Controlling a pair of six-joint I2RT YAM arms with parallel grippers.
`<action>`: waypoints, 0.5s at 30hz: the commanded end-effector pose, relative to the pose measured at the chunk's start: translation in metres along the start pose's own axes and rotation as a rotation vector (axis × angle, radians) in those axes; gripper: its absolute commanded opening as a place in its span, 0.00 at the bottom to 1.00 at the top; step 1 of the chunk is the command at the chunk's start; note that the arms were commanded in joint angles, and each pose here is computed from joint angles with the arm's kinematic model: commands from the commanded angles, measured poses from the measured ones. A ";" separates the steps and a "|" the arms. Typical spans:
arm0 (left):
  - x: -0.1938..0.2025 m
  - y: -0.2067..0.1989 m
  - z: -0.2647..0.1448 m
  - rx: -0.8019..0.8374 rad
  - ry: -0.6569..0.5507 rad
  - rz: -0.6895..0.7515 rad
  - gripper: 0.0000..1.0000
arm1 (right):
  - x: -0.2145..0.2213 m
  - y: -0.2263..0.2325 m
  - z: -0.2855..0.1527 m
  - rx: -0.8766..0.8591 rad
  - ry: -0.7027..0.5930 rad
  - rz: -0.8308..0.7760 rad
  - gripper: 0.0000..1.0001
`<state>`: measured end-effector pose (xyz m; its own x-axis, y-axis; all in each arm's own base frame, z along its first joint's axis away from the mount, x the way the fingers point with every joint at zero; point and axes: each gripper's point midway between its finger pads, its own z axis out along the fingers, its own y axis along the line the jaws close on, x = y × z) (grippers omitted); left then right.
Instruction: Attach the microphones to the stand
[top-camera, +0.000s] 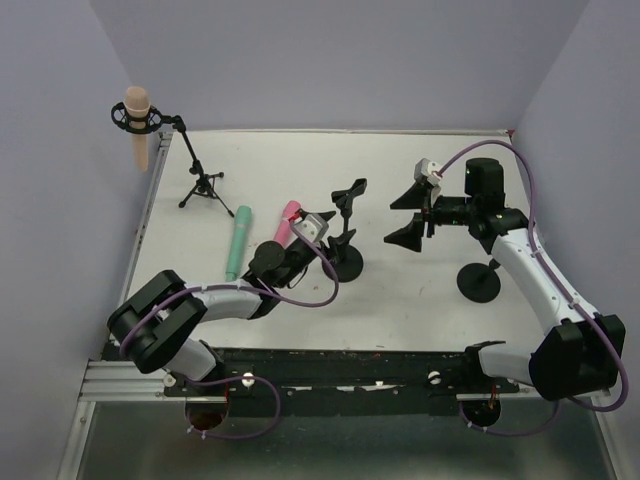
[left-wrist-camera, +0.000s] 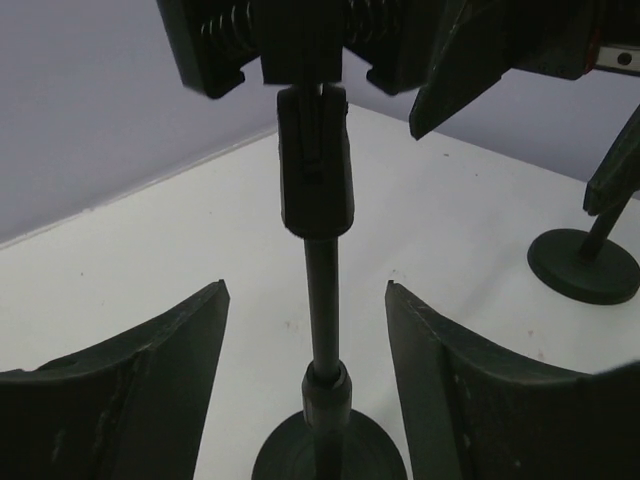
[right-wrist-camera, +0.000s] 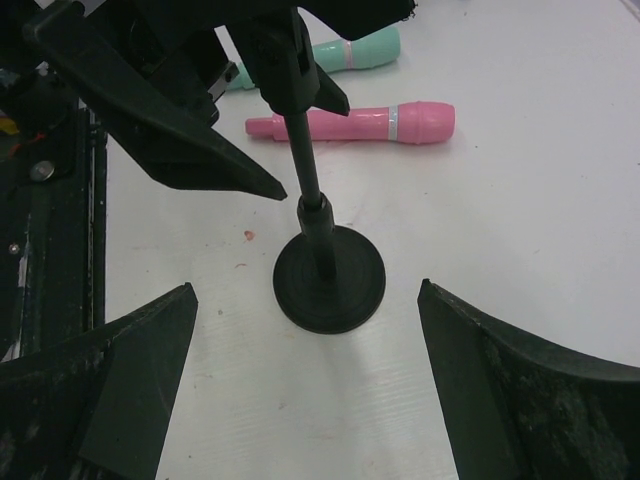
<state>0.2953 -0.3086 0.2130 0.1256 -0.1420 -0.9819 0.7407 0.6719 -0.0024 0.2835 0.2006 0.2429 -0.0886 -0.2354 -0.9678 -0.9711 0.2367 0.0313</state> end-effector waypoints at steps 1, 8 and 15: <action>-0.026 0.008 0.016 -0.055 -0.103 0.048 0.66 | 0.009 0.004 0.001 -0.024 0.009 0.038 1.00; -0.016 0.004 0.023 -0.031 -0.075 0.076 0.45 | 0.013 0.003 0.002 -0.026 0.017 0.041 1.00; -0.018 -0.010 0.022 0.092 -0.062 0.138 0.11 | 0.017 0.004 0.003 -0.035 0.025 0.050 1.00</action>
<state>0.3078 -0.3204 0.2201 0.1973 -0.1127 -0.9738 0.7247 0.6857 0.0675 0.2844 0.2006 0.2363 -0.1061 -0.2431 -0.9642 -0.9711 0.2338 0.0479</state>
